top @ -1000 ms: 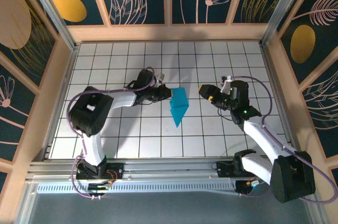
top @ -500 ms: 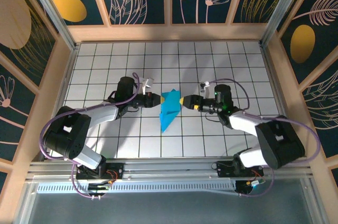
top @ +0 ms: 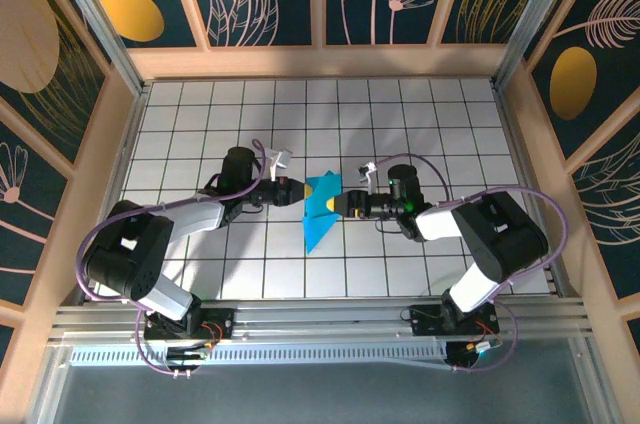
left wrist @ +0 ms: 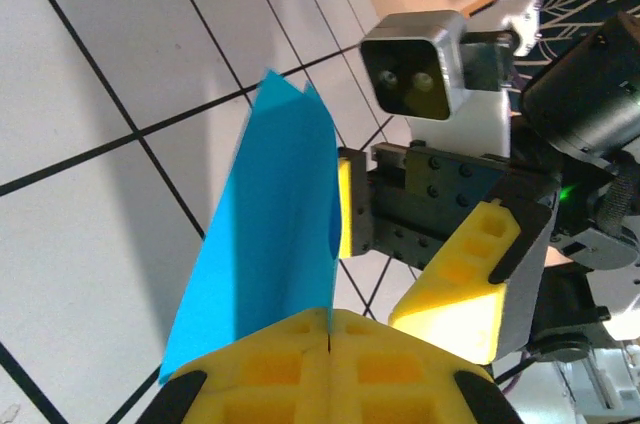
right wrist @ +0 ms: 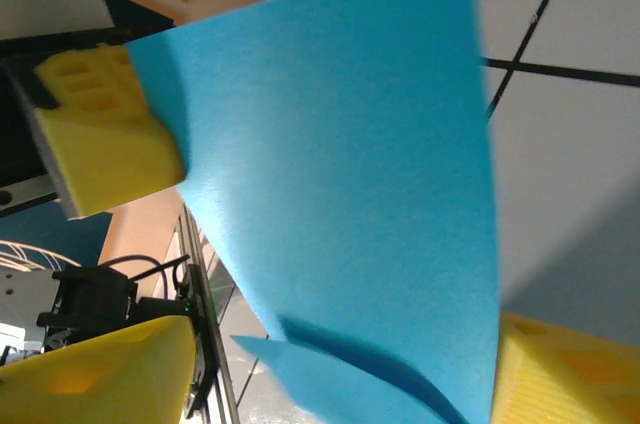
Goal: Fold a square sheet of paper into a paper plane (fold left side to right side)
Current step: Fold the wing for the fifth time at the center of the table.
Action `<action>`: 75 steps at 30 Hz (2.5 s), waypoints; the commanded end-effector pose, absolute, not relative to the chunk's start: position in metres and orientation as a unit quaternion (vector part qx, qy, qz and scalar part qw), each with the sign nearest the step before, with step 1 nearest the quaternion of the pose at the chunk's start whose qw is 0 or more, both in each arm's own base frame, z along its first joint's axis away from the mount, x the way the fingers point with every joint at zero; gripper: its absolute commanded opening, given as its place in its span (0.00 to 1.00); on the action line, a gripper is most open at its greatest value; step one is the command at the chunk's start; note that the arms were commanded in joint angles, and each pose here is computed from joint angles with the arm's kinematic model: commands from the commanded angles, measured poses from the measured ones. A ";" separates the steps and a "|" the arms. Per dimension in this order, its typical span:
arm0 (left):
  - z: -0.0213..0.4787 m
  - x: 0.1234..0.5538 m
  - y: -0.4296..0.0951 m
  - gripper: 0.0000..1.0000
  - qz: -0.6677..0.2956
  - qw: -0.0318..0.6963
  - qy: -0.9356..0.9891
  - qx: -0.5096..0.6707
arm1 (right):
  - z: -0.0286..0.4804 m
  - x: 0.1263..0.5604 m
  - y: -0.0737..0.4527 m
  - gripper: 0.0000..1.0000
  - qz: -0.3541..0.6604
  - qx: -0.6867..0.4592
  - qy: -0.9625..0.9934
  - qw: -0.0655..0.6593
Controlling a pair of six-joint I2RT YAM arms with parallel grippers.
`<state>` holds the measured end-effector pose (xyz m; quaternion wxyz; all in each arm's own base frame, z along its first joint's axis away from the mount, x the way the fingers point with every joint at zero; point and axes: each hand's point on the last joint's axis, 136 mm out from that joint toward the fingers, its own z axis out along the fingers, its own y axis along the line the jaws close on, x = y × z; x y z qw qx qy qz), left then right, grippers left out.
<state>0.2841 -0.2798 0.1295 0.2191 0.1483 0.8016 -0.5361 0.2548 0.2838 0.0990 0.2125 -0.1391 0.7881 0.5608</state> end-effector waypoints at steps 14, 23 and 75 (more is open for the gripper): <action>0.096 0.286 -0.276 0.00 -0.513 0.198 0.824 0.134 | 0.113 0.276 0.276 0.41 0.536 -0.142 0.796 0.243; 0.089 0.285 -0.276 0.00 -0.512 0.192 0.827 0.131 | 0.109 0.291 0.277 0.34 0.530 -0.135 0.801 0.242; 0.046 0.225 -0.319 0.57 -0.011 0.245 0.905 0.349 | 0.054 0.319 0.257 0.00 0.435 0.091 0.893 0.072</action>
